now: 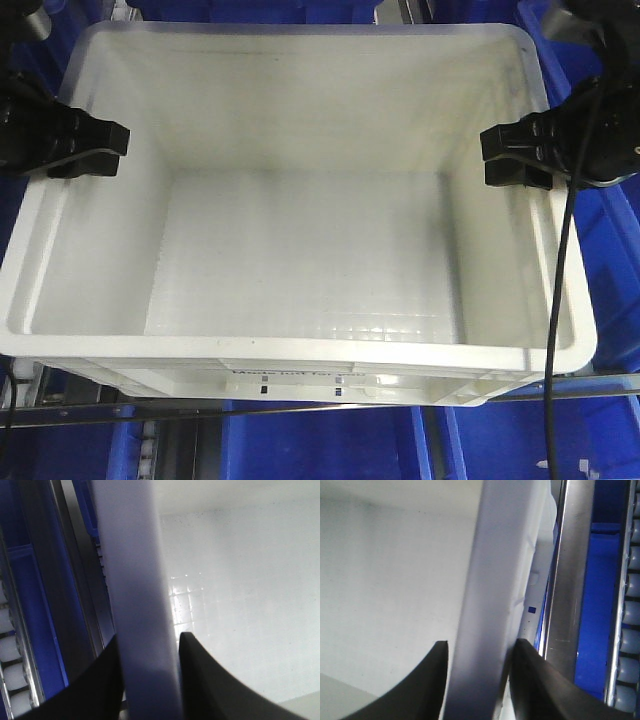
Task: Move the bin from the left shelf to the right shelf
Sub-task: 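Hold the white tote with both grippers above the blue-bin roller shelf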
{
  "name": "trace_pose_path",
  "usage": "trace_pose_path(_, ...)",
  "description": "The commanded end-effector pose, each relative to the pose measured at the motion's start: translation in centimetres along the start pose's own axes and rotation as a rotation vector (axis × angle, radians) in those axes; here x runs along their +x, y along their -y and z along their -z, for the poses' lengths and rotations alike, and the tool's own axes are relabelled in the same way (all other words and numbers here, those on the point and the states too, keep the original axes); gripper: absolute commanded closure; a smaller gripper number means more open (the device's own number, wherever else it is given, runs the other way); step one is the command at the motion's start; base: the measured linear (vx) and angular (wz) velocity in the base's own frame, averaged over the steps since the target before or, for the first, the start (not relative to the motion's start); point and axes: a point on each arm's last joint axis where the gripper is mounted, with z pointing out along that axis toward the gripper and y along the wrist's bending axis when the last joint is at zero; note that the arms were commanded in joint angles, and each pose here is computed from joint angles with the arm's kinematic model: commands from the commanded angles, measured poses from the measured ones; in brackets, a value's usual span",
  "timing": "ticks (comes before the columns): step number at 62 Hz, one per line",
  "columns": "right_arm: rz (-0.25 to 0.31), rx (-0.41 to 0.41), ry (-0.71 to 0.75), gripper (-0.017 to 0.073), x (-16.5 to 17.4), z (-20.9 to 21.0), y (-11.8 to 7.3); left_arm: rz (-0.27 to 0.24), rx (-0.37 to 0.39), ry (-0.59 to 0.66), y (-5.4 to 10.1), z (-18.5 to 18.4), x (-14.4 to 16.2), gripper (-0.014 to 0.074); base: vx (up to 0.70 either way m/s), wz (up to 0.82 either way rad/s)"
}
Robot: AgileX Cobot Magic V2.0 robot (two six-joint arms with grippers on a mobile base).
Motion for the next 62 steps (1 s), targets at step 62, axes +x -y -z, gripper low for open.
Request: trace_pose_path(62, 0.072, -0.008, 0.177, 0.0564, -1.4, 2.58, -0.59, -0.042, 0.003, 0.152, 0.39, 2.43, -1.15, 0.0601, 0.0, 0.0)
